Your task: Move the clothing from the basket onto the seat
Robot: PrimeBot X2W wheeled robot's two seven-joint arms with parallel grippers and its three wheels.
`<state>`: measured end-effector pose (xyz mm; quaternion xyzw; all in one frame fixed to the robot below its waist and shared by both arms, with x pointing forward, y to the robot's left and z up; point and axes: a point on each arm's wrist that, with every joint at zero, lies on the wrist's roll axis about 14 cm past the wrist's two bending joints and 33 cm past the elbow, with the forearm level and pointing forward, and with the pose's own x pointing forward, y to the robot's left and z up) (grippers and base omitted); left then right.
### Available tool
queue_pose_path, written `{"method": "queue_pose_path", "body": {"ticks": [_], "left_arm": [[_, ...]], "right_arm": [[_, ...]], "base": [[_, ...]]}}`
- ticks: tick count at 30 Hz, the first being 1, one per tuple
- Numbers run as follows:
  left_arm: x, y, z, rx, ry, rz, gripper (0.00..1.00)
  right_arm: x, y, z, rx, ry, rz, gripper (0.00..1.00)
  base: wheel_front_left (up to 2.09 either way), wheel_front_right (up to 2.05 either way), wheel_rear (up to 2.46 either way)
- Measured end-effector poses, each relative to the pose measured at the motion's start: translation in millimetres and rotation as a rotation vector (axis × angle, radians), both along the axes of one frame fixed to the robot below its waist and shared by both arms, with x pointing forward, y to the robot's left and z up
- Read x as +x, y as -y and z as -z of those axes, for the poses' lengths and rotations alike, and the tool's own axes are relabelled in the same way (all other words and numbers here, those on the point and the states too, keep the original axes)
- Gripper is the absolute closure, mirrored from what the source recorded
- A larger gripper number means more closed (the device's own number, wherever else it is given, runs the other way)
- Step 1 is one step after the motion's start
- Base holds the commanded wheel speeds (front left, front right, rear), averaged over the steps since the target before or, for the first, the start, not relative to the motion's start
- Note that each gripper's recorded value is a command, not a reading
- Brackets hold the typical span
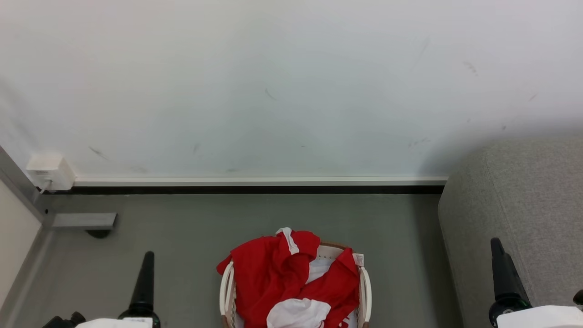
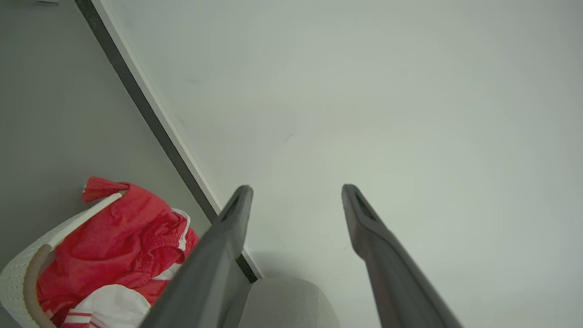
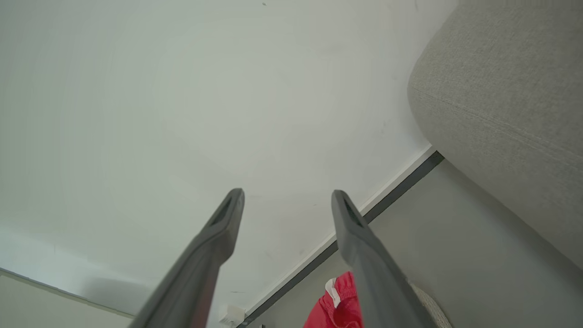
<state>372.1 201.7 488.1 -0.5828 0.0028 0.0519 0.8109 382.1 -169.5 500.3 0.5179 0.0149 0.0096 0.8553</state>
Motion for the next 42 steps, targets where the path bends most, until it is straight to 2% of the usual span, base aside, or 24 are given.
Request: {"method": "queue_pose_path", "body": {"ticks": [18,30,42], "left_arm": [[-7,1,-5,0.349,-0.007,0.011,0.0],[-9,1,-12,0.575,0.009,0.01,0.0],[-14,2,-13,0.737,0.011,0.013,0.0]], "right_arm": [[2,-17,-13,-0.335,0.074,-0.048,0.0],[1,-26,-12,-0.49,0.099,-0.072,0.0],[0,-32,-8,-0.621,0.115,-0.095,0.0]], "base": [[0.0,0.0,0.0],[0.0,0.0,0.0],[0.0,0.0,0.0]]}}
